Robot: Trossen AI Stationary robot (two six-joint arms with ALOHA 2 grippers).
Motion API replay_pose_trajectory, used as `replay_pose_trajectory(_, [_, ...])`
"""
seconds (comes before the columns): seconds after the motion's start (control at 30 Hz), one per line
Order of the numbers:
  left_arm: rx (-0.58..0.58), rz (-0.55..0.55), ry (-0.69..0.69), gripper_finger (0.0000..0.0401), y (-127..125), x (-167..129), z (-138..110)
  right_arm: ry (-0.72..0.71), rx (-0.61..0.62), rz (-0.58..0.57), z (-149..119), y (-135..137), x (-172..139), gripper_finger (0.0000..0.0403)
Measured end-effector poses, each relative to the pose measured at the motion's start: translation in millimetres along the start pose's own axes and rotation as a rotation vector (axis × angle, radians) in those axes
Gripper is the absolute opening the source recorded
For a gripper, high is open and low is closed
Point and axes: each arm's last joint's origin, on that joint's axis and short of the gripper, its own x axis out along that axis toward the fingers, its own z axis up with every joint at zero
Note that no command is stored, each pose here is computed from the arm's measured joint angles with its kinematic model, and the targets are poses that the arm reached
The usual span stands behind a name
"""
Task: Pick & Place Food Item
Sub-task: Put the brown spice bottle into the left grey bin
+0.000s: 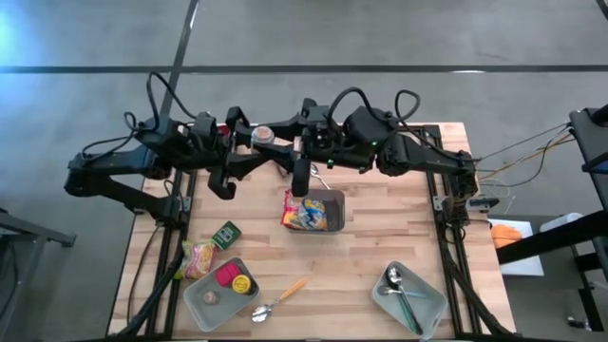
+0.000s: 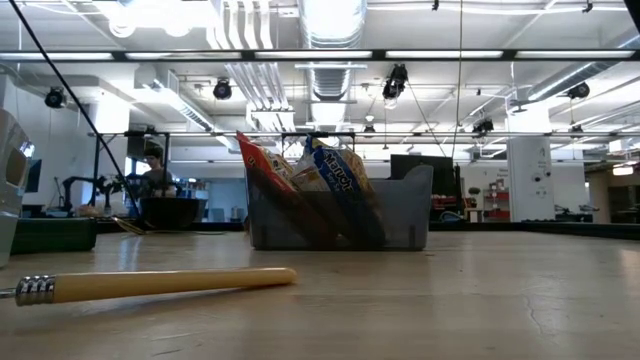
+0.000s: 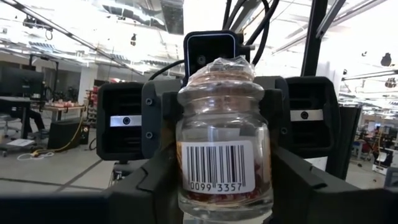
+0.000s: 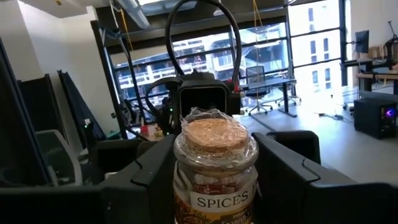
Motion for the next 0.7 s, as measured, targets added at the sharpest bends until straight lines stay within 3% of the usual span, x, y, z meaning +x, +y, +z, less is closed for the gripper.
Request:
replay_pose_trajectory(0.17, [-0.001,0.008,0.046,0.0215,0.6,-0.5,-3.8,0.012,0.006,0.009,-2.0,-0.2,0.9,0.0175])
replay_pose_trajectory(0.33, [-0.01,-0.003,0.065,0.0175,0.4,-0.4,-5.6,0.019,0.0,0.023,-2.9,0.1,1.3,0.0175])
replay_pose_trajectory(0.57, [-0.006,0.004,0.075,0.0175,0.5,-1.8,-5.7,0.033,0.001,0.056,-3.9,1.0,1.3,0.0177])
replay_pose_trajectory(0.7, [-0.007,0.024,0.118,0.0175,1.5,-2.3,-10.0,0.087,0.077,0.065,-8.5,0.6,1.0,0.0251])
